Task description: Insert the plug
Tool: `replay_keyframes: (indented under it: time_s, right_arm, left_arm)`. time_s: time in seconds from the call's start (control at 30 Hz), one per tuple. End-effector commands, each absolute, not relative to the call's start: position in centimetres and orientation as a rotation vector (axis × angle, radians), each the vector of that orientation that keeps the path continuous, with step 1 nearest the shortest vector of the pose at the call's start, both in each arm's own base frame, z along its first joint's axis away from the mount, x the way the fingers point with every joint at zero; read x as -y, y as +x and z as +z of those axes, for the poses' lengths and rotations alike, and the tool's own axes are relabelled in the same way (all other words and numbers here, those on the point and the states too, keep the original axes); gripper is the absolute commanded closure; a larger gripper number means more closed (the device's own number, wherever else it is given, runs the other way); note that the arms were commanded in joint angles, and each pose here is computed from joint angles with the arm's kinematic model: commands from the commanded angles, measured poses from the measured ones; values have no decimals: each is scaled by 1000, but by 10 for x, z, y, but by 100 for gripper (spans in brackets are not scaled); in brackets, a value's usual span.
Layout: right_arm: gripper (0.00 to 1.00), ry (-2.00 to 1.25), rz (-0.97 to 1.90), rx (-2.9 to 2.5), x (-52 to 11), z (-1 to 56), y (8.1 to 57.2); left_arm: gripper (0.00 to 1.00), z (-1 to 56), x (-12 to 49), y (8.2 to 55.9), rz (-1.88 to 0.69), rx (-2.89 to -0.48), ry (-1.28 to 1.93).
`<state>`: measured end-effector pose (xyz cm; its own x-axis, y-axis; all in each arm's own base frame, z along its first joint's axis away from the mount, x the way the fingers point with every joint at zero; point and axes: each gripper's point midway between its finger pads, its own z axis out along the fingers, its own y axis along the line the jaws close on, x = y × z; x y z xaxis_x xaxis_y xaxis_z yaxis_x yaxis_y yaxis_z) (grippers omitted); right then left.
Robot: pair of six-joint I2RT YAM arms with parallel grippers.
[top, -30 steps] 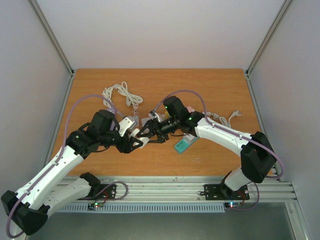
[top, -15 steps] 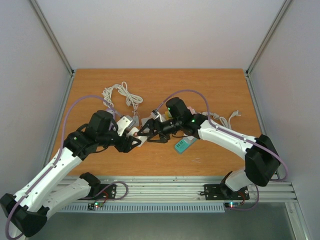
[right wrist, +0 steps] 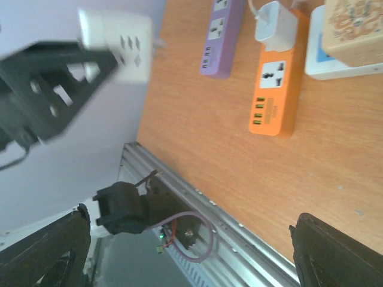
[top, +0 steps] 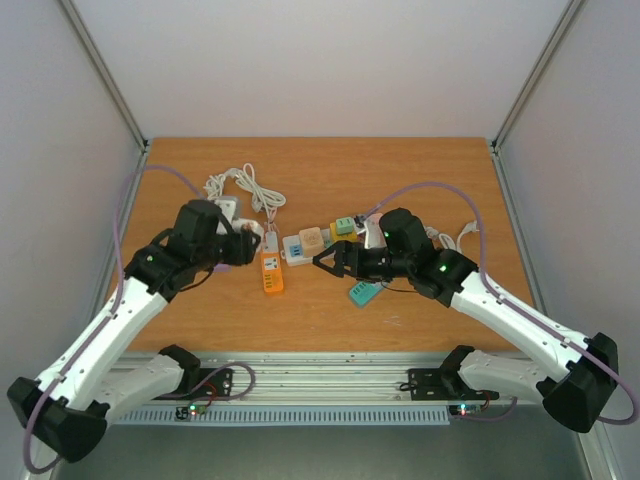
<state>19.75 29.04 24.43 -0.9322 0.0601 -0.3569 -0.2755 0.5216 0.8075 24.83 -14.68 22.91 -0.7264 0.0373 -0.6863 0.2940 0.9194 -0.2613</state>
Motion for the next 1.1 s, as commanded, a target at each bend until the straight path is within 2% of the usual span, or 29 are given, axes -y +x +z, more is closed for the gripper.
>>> replay_keyframes:
  time_s: [0.0, 0.17, 0.4, 0.6, 0.83, 1.07]
  right_arm:
    - [8, -162, 1221, -2446, -274, 234, 203]
    - [10, -184, 1249, -2448, -274, 233, 196]
    - [10, -251, 1168, -2493, -262, 216, 186]
    - [10, -249, 1009, -2509, -243, 206, 190]
    - [10, -198, 848, -2537, -227, 192, 200]
    - [10, -139, 728, -2520, -220, 190, 219]
  left_arm:
    - [65, 268, 114, 312, -409, -2177, -108]
    - [64, 242, 88, 364, -275, -2210, -214]
    - [65, 194, 61, 407, -431, -2336, -289]
    - [65, 164, 35, 418, -365, -2410, -306]
    - [69, 144, 33, 435, -330, -2476, -280]
    - [69, 128, 27, 428, -271, -2542, -278]
